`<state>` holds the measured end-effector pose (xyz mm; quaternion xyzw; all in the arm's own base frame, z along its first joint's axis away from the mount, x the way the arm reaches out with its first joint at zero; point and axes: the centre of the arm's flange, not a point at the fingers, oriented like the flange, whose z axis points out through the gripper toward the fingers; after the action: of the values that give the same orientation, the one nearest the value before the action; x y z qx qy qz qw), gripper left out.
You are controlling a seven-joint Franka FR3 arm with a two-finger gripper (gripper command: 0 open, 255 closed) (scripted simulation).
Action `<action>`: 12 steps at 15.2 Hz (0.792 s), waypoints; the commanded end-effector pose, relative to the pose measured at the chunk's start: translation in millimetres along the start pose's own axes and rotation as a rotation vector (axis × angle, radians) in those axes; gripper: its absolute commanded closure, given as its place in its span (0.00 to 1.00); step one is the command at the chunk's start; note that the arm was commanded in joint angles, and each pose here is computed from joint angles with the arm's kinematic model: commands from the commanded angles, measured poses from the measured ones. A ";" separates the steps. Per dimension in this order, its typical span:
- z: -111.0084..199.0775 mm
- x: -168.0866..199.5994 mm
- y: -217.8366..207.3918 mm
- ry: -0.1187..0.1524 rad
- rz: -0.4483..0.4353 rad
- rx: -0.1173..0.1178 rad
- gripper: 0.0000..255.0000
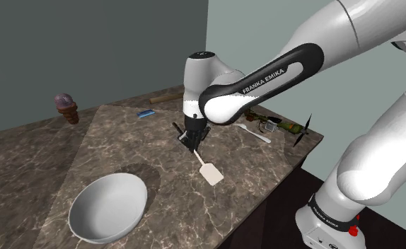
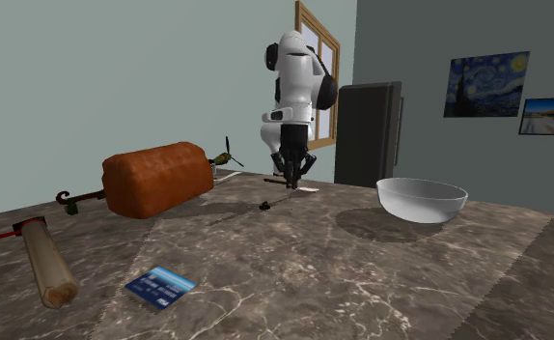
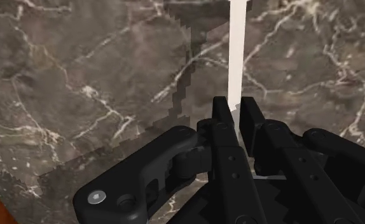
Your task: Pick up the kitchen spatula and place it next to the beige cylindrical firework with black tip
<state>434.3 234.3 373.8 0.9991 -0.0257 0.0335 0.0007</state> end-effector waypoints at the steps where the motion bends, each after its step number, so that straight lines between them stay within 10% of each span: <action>1: -12.2 -0.4 -0.6 -0.001 0.000 0.000 1.00; 12: -69.1 3.4 -0.6 -0.001 0.000 0.000 1.00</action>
<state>432.7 234.6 438.6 0.9991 -0.0257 0.0334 0.0005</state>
